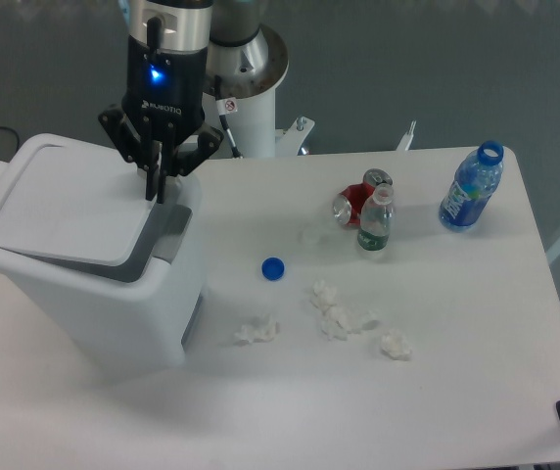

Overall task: Close the trash can
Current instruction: 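Lift the gripper off the lid and withdraw upward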

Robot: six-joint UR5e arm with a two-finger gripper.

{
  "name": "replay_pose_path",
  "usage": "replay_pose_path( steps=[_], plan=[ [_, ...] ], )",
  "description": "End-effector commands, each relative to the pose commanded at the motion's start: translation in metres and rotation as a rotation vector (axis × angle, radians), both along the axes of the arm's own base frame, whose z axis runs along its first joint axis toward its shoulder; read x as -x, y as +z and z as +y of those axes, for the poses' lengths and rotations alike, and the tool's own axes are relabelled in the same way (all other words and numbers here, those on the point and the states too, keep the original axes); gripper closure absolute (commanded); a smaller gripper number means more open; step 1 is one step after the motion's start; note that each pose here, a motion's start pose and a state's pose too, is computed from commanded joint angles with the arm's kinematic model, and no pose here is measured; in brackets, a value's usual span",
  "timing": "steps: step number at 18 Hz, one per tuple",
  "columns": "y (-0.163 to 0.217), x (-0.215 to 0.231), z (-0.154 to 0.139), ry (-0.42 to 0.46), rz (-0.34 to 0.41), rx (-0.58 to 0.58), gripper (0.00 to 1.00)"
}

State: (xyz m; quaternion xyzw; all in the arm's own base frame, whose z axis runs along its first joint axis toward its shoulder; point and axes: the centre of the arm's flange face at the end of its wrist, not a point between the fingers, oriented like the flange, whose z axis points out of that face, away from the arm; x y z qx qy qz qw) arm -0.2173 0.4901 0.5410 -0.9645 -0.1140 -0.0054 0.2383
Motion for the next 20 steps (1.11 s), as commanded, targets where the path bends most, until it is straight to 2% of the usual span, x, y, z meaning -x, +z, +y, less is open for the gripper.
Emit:
replay_pose_path(
  steps=[15,18,20],
  plan=[
    [0.007,0.003,-0.003,0.012,0.002,-0.003,0.81],
    [0.017,0.019,-0.011,0.043,0.007,-0.012,0.81],
    [0.032,0.012,-0.019,0.048,0.015,-0.04,0.8]
  ],
)
